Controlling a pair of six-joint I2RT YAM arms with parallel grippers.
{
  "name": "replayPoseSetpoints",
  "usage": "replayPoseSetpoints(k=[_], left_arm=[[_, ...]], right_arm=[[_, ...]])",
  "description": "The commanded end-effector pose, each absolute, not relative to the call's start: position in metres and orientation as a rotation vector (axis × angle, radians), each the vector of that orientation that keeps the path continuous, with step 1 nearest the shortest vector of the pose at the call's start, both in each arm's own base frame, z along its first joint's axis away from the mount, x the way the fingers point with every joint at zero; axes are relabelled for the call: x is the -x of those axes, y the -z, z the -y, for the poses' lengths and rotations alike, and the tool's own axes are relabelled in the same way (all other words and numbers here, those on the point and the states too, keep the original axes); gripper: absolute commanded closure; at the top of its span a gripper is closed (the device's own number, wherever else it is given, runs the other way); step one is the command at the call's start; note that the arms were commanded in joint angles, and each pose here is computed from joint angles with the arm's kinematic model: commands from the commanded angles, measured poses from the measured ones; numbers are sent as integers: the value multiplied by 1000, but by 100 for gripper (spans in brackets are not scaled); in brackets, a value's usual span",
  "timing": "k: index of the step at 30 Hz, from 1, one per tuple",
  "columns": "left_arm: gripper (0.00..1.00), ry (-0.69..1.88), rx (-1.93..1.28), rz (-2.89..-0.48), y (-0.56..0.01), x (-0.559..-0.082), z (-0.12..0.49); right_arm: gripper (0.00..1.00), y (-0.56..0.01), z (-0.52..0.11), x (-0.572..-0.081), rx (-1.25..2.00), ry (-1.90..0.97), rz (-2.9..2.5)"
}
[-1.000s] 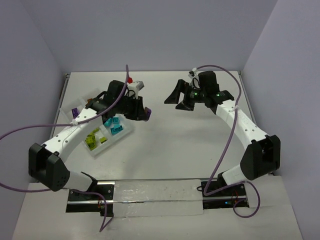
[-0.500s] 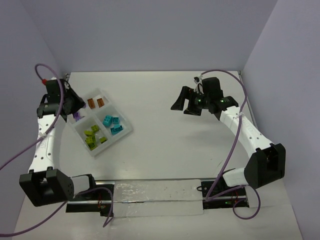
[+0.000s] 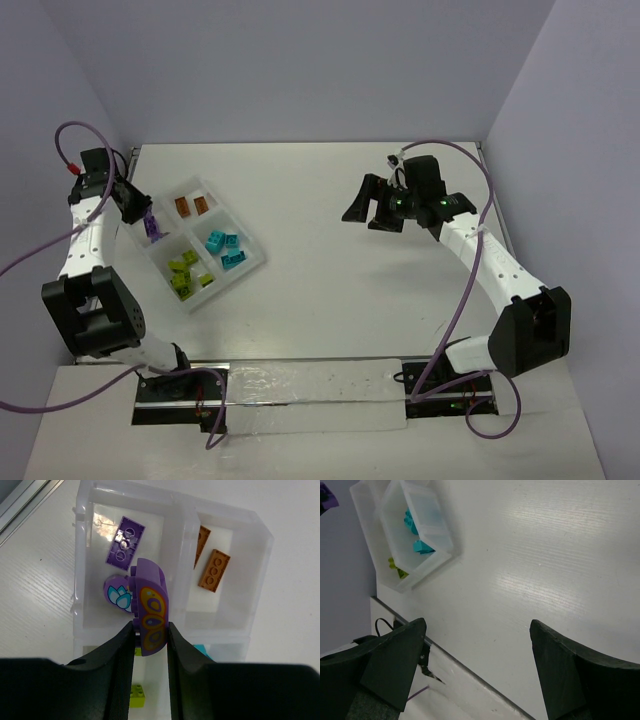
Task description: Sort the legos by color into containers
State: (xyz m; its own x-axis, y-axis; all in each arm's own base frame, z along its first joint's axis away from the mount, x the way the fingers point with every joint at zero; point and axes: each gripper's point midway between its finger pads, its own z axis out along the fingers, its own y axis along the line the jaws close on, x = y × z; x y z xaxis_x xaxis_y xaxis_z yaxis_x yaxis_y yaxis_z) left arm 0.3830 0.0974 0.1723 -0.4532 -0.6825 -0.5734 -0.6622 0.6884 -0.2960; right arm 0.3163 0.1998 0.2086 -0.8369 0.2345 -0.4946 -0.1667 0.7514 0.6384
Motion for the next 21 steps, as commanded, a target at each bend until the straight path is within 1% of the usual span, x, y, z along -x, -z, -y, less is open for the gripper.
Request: replayPoseSetpoints(k=[1, 17, 21], left_arm=[[100, 7, 1022, -2165, -172, -406, -113], [100, -2, 1011, -2304, -109, -423, -116], [100, 1, 1005, -2314, -106, -425, -115]], right_arm=[[8, -212, -192, -316, -35, -891, -2361], [8, -206, -193, -325, -54, -876, -2390], [8, -206, -192, -326, -51, -869, -2388]])
